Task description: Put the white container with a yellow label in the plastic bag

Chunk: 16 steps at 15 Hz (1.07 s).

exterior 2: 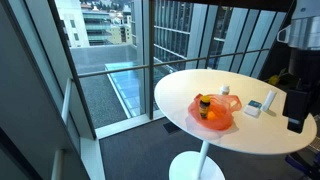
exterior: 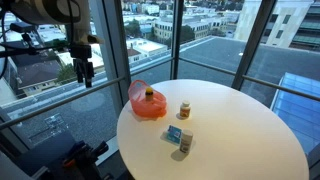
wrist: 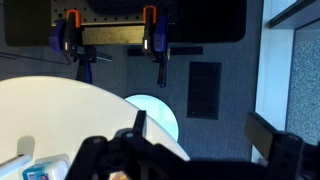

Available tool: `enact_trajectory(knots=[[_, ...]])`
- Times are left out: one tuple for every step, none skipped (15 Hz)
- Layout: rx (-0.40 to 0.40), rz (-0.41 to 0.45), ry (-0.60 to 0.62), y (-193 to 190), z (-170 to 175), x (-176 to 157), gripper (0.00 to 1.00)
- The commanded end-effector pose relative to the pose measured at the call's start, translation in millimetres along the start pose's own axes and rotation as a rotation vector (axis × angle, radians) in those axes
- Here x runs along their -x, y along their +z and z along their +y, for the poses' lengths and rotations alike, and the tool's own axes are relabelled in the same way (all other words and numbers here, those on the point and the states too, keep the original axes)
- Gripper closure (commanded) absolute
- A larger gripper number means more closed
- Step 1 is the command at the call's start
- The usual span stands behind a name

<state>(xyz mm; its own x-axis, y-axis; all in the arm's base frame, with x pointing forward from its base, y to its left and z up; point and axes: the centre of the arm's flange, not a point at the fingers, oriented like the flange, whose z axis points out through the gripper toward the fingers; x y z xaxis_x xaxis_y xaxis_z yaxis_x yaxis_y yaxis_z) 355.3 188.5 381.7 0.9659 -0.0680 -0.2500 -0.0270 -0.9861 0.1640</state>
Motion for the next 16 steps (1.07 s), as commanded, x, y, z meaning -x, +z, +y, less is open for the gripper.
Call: enact_trajectory(knots=[[0.0,0.0,0.0,0,0,0,0.0],[0.0,0.0,0.0,0,0,0,0.0],[0.0,0.0,0.0,0,0,0,0.0],[0.0,0.0,0.0,0,0,0,0.0],[-0.002,0.003,0.009,-5,3,-3,0.0],[-0.001,0.014,0.02,-11,7,-6,0.0],[-0.003,0.02,0.03,-16,11,-10,0.0],[-0.004,0.027,0.043,-21,16,-15,0.0],[-0.007,0.034,0.052,-25,21,-19,0.0],[-0.009,0.04,0.068,-30,27,-26,0.0],[-0.011,0.053,0.082,-35,35,-32,0.0],[-0.015,0.061,0.098,-38,43,-38,0.0],[-0.021,0.07,0.117,-43,53,-46,0.0],[-0.026,0.079,0.135,-48,62,-53,0.0],[-0.031,0.086,0.153,-52,71,-61,0.0],[-0.033,0.095,0.173,-55,80,-68,0.0]])
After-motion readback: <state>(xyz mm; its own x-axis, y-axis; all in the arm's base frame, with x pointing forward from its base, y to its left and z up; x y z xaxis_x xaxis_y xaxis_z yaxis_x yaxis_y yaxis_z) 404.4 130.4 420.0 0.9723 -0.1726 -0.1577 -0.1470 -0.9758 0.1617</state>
